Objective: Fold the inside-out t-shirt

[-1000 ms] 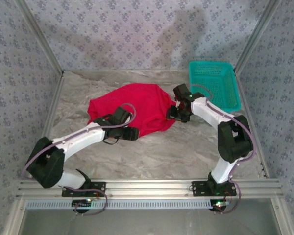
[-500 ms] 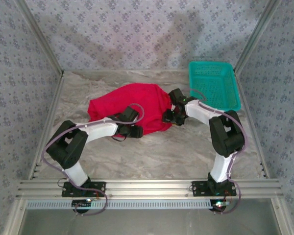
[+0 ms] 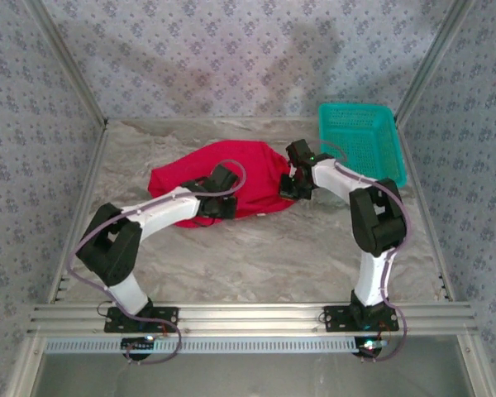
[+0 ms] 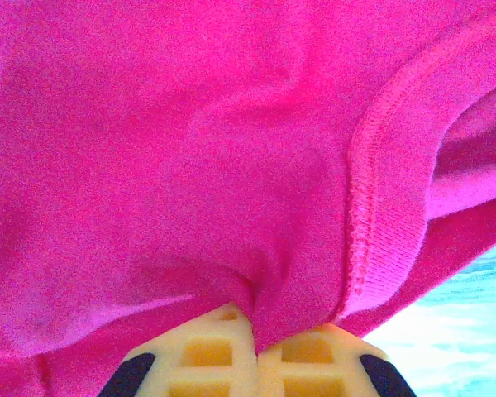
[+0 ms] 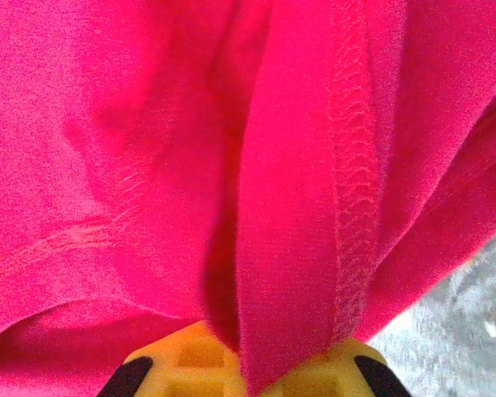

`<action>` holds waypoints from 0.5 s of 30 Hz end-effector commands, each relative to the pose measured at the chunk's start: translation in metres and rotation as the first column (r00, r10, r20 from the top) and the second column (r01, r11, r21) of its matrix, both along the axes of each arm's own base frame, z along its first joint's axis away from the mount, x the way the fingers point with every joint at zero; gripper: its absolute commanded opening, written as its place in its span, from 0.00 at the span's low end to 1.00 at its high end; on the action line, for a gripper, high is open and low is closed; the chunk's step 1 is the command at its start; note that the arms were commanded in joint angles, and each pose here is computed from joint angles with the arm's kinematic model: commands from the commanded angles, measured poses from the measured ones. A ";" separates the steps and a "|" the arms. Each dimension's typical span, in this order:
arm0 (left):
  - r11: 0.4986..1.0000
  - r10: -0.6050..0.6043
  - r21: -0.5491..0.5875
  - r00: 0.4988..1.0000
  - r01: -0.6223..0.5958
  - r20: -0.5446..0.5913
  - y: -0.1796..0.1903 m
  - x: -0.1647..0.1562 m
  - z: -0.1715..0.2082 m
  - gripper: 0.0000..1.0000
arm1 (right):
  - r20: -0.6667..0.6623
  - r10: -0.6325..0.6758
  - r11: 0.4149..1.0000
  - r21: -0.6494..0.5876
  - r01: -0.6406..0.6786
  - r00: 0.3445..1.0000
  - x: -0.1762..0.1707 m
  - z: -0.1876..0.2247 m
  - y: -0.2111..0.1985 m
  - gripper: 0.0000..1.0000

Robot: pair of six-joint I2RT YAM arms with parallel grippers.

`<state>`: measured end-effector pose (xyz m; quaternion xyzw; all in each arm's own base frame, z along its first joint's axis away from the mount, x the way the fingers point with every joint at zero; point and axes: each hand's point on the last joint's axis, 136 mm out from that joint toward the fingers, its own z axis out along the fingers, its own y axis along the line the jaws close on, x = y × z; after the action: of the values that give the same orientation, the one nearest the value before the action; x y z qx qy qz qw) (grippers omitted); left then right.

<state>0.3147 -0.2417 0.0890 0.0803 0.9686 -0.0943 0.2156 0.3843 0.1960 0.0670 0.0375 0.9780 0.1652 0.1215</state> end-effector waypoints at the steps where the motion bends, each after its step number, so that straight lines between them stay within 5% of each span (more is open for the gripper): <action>1: 1.000 -0.004 0.004 0.985 0.004 0.172 0.012 0.016 0.095 0.00 | 0.191 0.029 0.999 0.029 -0.035 0.981 0.011 0.092 0.000 0.00; 8: 0.991 0.033 -0.128 0.889 0.029 0.456 0.033 0.039 0.269 0.00 | 0.617 -0.020 0.992 0.113 -0.064 0.787 0.035 0.263 -0.003 0.00; 15: 0.931 0.038 -0.296 0.752 0.212 0.658 0.038 -0.006 0.396 0.00 | 0.843 -0.104 0.950 0.242 -0.199 0.527 -0.014 0.413 0.000 0.00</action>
<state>0.3365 -0.2061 0.4503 0.0801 0.8196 -0.2112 0.5265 0.3933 0.1951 0.4233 -0.0332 0.8059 0.2909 0.5146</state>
